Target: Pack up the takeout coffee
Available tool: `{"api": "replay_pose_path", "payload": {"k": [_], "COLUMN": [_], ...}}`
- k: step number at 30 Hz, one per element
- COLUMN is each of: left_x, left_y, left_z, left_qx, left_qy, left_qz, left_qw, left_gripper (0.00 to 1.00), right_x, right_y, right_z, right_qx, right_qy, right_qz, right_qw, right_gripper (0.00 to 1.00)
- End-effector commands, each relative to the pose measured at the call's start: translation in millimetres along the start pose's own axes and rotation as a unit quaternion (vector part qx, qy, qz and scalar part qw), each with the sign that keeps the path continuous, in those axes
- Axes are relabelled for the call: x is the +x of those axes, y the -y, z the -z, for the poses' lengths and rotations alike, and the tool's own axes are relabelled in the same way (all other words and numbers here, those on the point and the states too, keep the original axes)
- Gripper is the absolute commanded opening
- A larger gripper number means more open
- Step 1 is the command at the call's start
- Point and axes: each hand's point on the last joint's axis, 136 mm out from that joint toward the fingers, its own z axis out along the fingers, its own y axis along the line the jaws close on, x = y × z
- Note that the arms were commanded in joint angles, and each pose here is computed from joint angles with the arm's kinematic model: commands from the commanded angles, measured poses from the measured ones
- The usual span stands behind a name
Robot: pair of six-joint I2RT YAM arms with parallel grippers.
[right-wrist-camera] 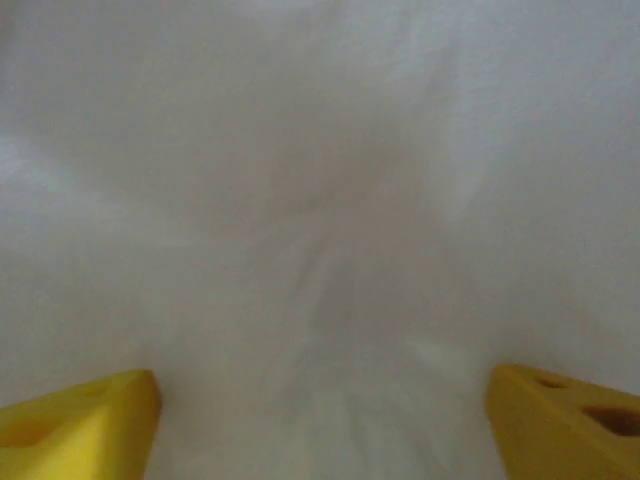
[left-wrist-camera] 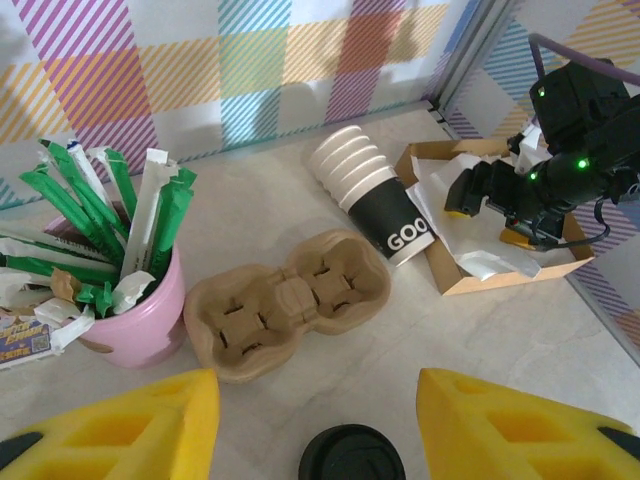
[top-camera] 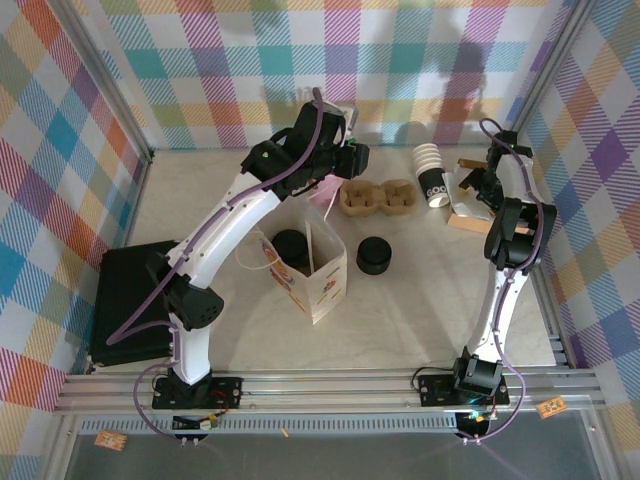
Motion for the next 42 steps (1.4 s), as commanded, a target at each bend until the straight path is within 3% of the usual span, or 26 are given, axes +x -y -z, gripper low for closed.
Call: {"api": "replay_pose_path", "payload": {"k": [1,10,27,33,42], "left_x": [-14.4,-15.0,-14.9,-16.1,-17.4], "left_y": [0.9,-0.4,-0.8,-3.1,-22.9], "left_z": [23.1,27.8,37.2,46.0,70.7], "left_qx": [-0.001,-0.004,0.005,0.004,-0.036], "left_qy": [0.023,0.025,0.042,0.059,0.090], "left_qz": [0.010,0.010,0.000,-0.001,0.003], "left_qw": [1.000,1.000,0.999,0.998,0.995], "left_gripper": [0.54,0.54,0.54,0.54,0.55], "right_x": [9.6,0.2,-10.5,3.1,56.3], "right_y": [-3.6,-8.0,-15.6,-47.6,-118.7], "right_z": [-6.6,15.0,85.2,124.6,187.7], "right_qx": [-0.017,-0.034,-0.065,-0.124,-0.205], "right_qy": [-0.034,-0.009,0.060,0.093,0.137], "right_qz": [-0.013,-0.006,0.018,0.052,0.149], "right_qw": [0.999,0.999,0.996,0.987,0.958], "right_gripper": [0.67,0.01,0.00,0.00,0.00]}}
